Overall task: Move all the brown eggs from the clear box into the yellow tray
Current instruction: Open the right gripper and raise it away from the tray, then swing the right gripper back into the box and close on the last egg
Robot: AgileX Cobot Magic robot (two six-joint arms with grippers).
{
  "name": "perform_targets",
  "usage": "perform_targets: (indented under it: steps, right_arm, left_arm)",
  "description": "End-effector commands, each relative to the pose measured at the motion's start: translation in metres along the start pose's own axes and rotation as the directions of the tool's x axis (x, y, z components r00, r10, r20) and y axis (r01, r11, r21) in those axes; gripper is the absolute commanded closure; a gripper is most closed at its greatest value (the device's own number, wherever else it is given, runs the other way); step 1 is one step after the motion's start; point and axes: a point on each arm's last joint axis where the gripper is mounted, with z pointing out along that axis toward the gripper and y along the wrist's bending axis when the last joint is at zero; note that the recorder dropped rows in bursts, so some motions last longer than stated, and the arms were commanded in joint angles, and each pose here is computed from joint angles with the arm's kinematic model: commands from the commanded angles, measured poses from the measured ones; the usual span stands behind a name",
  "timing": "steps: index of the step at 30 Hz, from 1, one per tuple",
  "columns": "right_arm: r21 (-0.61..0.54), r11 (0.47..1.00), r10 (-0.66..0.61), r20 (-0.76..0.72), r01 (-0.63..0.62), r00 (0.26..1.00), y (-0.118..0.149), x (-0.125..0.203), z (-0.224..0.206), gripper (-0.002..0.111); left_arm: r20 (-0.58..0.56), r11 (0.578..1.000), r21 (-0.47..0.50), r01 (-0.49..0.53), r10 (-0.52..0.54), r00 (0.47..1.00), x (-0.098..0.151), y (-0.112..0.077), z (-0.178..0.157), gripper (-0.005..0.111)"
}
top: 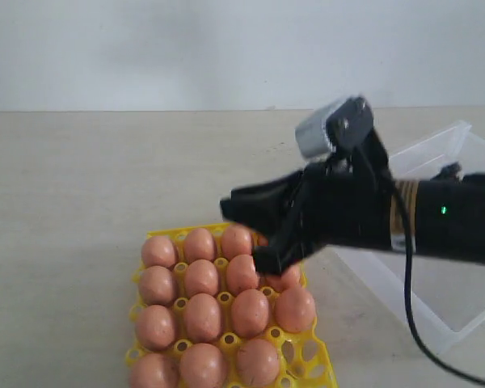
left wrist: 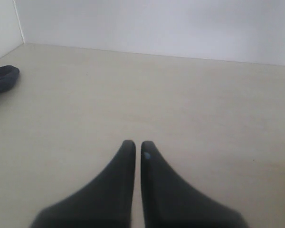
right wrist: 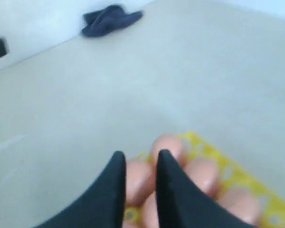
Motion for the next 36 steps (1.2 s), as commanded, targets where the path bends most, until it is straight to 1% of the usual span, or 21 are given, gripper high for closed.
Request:
perform_targets:
  steps: [1, 2, 3, 4, 5, 6, 7, 9, 10, 11, 13, 14, 16, 20, 22, 25, 27, 28, 29, 34, 36]
  right_arm:
    - [0.393, 0.917, -0.05, -0.059, 0.069, 0.997, -0.026, -0.06, -0.021, 0.107]
    - [0.553, 0.83, -0.017, -0.119, 0.081, 0.993, -0.04, -0.082, -0.03, 0.107]
    - [0.69, 0.713, 0.028, -0.209, 0.127, 0.977, -0.055, -0.097, -0.041, 0.107]
    - [0.773, 0.598, 0.065, -0.309, 0.211, 0.949, -0.071, -0.108, -0.051, 0.107]
    - [0.809, 0.513, 0.111, -0.395, 0.288, 0.912, -0.086, -0.117, -0.058, 0.107]
    - [0.819, 0.472, 0.164, -0.446, 0.327, 0.88, -0.096, -0.117, -0.062, 0.107]
    - [0.814, 0.446, 0.228, -0.505, 0.372, 0.832, -0.109, -0.114, -0.065, 0.107]
    - [0.81, 0.456, 0.388, -0.554, 0.37, 0.736, -0.132, -0.106, -0.069, 0.107]
    - [0.808, 0.483, 0.481, -0.567, 0.337, 0.669, -0.141, -0.099, -0.07, 0.107]
    - [0.795, 0.53, 0.557, -0.588, 0.295, 0.586, -0.147, -0.092, -0.07, 0.107]
    - [0.73, 0.645, 0.607, -0.668, 0.224, 0.429, -0.153, -0.079, -0.07, 0.107]
    - [0.704, 0.685, 0.595, -0.689, 0.188, 0.414, -0.159, -0.074, -0.067, 0.107]
    - [0.68, 0.711, 0.583, -0.712, 0.179, 0.391, -0.167, -0.068, -0.065, 0.107]
    - [0.662, 0.69, 0.562, -0.745, 0.292, 0.36, -0.176, -0.068, -0.072, 0.107]
    - [0.654, 0.669, 0.556, -0.755, 0.353, 0.347, -0.179, -0.069, -0.076, 0.103]
    - [0.674, 0.626, 0.577, -0.739, 0.393, 0.349, -0.183, -0.07, -0.08, 0.084]
    - [0.69, 0.607, 0.595, -0.723, 0.395, 0.35, -0.185, -0.068, -0.079, 0.068]
    - [0.695, 0.601, 0.603, -0.718, 0.395, 0.347, -0.187, -0.066, -0.078, 0.061]
    - [0.701, 0.594, 0.613, -0.712, 0.394, 0.341, -0.189, -0.062, -0.076, 0.057]
    - [0.717, 0.555, 0.661, -0.688, 0.421, 0.3, -0.203, -0.043, -0.067, 0.057]
    - [0.723, 0.527, 0.679, -0.674, 0.446, 0.29, -0.209, -0.036, -0.065, 0.057]
  left_arm:
    - [0.002, 1.0, 0.003, -0.005, 0.005, 1.0, 0.001, 0.0, 0.0, 0.103]
    - [0.002, 1.0, 0.003, -0.005, 0.005, 1.0, 0.001, 0.0, 0.0, 0.103]
    - [0.002, 1.0, 0.003, -0.005, 0.005, 1.0, 0.001, 0.0, 0.0, 0.103]
    - [0.002, 1.0, 0.003, -0.005, 0.005, 1.0, 0.001, 0.0, 0.0, 0.103]
    - [0.002, 1.0, 0.003, -0.005, 0.005, 1.0, 0.001, 0.0, 0.0, 0.103]
    - [0.002, 1.0, 0.003, -0.005, 0.005, 1.0, 0.001, 0.0, 0.0, 0.103]
    - [0.002, 1.0, 0.003, -0.005, 0.005, 1.0, 0.001, 0.0, 0.0, 0.103]
    - [0.002, 1.0, 0.003, -0.005, 0.005, 1.0, 0.001, 0.0, 0.0, 0.103]
    - [0.002, 1.0, 0.003, -0.005, 0.005, 1.0, 0.001, 0.0, 0.0, 0.103]
    - [0.002, 1.0, 0.003, -0.005, 0.005, 1.0, 0.001, 0.0, 0.0, 0.103]
    - [0.002, 1.0, 0.003, -0.005, 0.005, 1.0, 0.001, 0.0, 0.0, 0.103]
    - [0.002, 1.0, 0.003, -0.005, 0.005, 1.0, 0.001, 0.0, 0.0, 0.103]
    - [0.002, 1.0, 0.003, -0.005, 0.005, 1.0, 0.001, 0.0, 0.0, 0.103]
    - [0.002, 1.0, 0.003, -0.005, 0.005, 1.0, 0.001, 0.0, 0.0, 0.103]
    - [0.002, 1.0, 0.003, -0.005, 0.005, 1.0, 0.001, 0.0, 0.0, 0.103]
    - [0.002, 1.0, 0.003, -0.005, 0.005, 1.0, 0.001, 0.0, 0.0, 0.103]
    - [0.002, 1.0, 0.003, -0.005, 0.005, 1.0, 0.001, 0.0, 0.0, 0.103]
    - [0.002, 1.0, 0.003, -0.005, 0.005, 1.0, 0.001, 0.0, 0.0, 0.103]
    - [0.002, 1.0, 0.003, -0.005, 0.005, 1.0, 0.001, 0.0, 0.0, 0.103]
    - [0.002, 1.0, 0.003, -0.005, 0.005, 1.0, 0.001, 0.0, 0.0, 0.103]
    - [0.002, 1.0, 0.003, -0.005, 0.005, 1.0, 0.001, 0.0, 0.0, 0.103]
